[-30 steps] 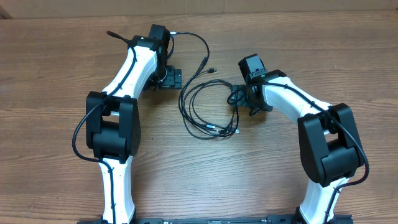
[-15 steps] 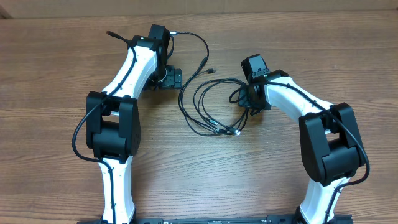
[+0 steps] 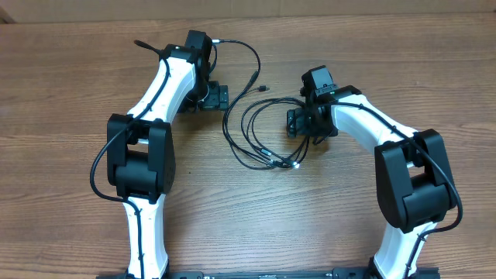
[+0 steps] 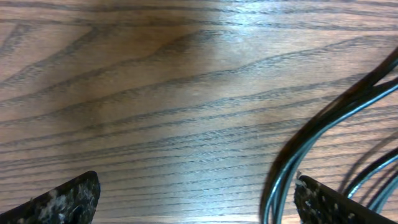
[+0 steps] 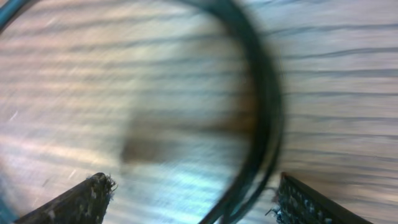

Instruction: Untangle cables

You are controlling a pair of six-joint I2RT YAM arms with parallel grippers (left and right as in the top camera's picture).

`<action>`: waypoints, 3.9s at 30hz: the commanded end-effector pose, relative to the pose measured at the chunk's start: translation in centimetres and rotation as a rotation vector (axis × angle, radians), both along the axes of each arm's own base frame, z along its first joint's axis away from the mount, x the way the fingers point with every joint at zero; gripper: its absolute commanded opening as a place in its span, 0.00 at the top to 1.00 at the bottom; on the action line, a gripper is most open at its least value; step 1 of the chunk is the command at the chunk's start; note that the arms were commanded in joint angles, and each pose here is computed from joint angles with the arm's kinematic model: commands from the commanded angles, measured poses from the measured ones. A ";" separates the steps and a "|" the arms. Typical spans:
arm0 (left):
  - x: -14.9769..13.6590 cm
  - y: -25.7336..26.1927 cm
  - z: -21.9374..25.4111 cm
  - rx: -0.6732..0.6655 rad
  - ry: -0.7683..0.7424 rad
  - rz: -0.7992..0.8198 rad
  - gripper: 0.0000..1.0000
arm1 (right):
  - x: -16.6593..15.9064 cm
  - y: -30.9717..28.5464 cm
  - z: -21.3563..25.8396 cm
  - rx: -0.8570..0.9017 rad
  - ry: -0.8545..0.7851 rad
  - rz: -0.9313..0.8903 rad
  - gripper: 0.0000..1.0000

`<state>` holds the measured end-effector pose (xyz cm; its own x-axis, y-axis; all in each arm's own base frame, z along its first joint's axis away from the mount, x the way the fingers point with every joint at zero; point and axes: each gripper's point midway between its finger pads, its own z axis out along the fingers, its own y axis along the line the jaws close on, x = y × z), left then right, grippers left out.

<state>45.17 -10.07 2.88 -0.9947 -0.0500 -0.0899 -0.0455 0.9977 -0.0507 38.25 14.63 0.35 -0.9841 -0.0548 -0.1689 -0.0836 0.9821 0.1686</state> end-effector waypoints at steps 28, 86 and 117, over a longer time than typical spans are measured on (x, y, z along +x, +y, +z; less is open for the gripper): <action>0.6 -1.2 2.0 -0.037 -0.047 -0.017 0.00 | -5.8 1.4 0.4 0.001 0.196 0.011 0.00; 0.6 -1.2 2.0 -0.034 -0.047 -0.017 0.00 | -5.2 -1.1 3.2 -0.120 0.111 -0.128 0.00; 0.6 -1.2 2.0 -0.034 -0.047 -0.017 0.00 | -5.2 -1.1 3.2 -0.120 0.111 -0.128 0.00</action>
<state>45.05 -10.61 2.89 -0.9953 -0.0437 -0.0861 -0.0382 0.9972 -0.0650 32.88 13.71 2.79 -0.9980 0.0524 -0.0343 0.0507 0.9975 0.0498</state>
